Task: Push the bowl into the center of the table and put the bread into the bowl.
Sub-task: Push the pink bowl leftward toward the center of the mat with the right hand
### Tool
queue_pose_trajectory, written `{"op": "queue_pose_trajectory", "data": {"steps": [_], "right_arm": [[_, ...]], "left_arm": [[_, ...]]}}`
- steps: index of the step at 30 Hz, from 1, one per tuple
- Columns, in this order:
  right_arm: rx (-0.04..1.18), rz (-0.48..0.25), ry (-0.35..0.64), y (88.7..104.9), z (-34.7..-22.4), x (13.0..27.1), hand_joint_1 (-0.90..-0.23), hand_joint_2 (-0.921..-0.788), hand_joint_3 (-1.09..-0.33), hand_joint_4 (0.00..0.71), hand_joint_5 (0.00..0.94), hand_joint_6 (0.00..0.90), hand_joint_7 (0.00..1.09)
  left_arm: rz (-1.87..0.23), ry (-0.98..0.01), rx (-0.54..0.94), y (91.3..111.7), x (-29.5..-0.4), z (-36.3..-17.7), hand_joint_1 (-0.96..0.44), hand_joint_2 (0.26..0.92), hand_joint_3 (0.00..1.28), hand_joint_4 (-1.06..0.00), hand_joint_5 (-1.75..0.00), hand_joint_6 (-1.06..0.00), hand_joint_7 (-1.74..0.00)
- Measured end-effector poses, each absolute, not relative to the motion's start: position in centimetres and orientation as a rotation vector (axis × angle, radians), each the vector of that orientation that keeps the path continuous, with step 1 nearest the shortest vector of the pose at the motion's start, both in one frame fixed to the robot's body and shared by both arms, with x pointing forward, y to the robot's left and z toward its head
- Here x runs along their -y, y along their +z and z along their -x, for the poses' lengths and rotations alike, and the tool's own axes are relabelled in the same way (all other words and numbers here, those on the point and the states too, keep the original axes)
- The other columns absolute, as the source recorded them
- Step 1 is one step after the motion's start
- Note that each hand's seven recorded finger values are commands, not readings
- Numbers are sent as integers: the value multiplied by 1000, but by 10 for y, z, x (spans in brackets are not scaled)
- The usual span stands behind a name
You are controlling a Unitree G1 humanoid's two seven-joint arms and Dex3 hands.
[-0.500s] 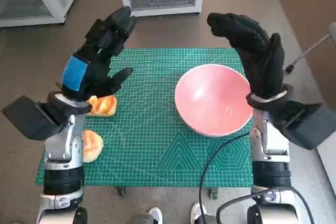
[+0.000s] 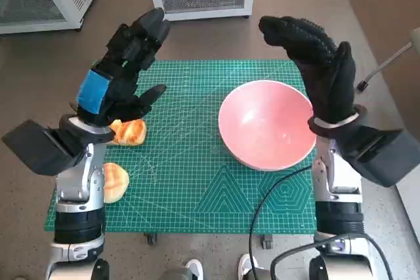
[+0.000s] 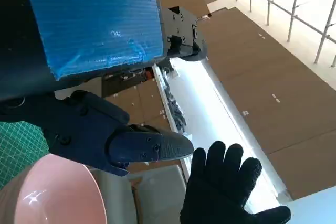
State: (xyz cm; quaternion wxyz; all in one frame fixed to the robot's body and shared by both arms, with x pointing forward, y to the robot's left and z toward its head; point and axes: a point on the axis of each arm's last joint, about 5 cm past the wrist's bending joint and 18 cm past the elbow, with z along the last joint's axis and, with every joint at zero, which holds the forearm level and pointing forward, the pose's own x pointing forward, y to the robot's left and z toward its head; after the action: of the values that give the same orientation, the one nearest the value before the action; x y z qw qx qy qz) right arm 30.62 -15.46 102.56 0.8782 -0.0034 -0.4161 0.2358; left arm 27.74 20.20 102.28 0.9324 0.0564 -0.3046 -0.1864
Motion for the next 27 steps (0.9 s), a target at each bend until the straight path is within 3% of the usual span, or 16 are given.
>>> {"op": "queue_pose_trajectory", "data": {"steps": [27], "right_arm": [[856,16,485,1024,-307,159,-660,-921,-713,149,0,1,462]], "left_arm": [[-115,-381,622,1022,-202,-278,-628,921,348,-210,0,-93,-404]]}}
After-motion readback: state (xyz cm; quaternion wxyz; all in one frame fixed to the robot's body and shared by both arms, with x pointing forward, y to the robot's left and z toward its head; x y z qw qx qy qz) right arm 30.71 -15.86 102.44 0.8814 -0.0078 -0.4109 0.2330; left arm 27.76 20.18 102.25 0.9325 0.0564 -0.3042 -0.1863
